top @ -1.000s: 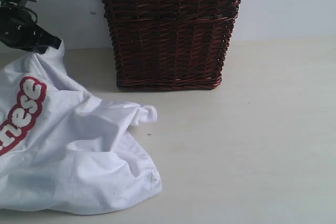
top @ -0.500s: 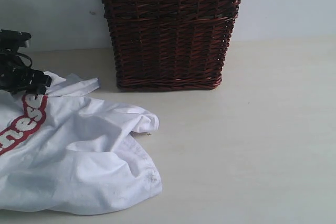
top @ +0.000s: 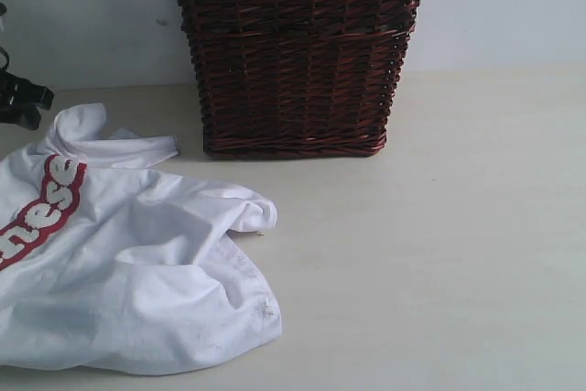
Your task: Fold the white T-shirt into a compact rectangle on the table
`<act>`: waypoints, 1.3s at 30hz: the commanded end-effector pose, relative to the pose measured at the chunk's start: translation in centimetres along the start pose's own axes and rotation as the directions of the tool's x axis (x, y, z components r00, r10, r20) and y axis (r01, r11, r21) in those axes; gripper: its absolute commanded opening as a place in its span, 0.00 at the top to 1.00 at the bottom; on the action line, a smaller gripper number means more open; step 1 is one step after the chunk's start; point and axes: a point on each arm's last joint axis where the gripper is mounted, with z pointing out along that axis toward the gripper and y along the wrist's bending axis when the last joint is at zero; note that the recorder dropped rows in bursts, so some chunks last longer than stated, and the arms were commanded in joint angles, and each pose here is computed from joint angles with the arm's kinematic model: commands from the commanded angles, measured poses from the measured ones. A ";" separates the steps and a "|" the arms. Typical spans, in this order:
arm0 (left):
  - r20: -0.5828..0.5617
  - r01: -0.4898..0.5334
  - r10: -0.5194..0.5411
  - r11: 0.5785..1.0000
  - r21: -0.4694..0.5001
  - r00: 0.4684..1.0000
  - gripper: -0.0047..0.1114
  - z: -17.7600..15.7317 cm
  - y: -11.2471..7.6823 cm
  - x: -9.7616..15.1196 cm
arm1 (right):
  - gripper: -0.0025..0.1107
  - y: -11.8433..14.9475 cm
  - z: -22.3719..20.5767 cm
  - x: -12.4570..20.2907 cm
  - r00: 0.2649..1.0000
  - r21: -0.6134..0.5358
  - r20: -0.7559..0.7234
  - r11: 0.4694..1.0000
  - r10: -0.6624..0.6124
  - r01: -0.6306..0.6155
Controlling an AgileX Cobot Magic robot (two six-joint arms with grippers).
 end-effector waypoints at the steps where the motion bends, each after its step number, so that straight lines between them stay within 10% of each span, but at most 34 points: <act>1: -0.139 -0.018 0.050 0.975 0.223 0.989 0.54 -0.4 -2.1 1.5 | 0.98 0.0 0.0 0.0 1.000 -0.004 0.019 1.000 0.001 -0.001; 5: -0.209 0.007 0.116 0.862 0.507 0.971 0.76 -1.3 -5.0 2.6 | 0.98 0.0 0.0 0.0 1.000 -0.004 0.019 1.000 0.001 -0.001; 8: -0.304 -0.010 0.205 0.843 0.538 0.930 0.96 -0.7 -7.0 5.1 | 0.98 0.0 0.0 0.0 1.000 -0.004 0.019 1.000 0.001 -0.001; 22: -0.319 -0.288 0.519 0.781 0.555 0.793 0.96 0.8 -19.9 13.5 | 0.98 0.0 0.0 0.0 1.000 -0.004 0.019 1.000 0.001 -0.001; 29: -0.242 -0.302 0.630 0.630 0.716 0.738 0.96 -1.4 -24.8 15.5 | 0.98 0.0 0.0 0.0 1.000 -0.004 0.019 1.000 0.001 -0.001; 31: -0.191 -0.304 0.623 0.597 0.743 0.758 0.96 -1.9 -25.3 15.2 | 0.98 0.0 0.0 0.0 1.000 -0.004 0.019 1.000 0.001 -0.001; 39: 0.027 -0.351 0.416 0.730 0.586 0.909 0.96 -5.0 -21.1 9.8 | 0.98 0.0 0.0 0.0 1.000 -0.004 0.019 1.000 0.001 -0.001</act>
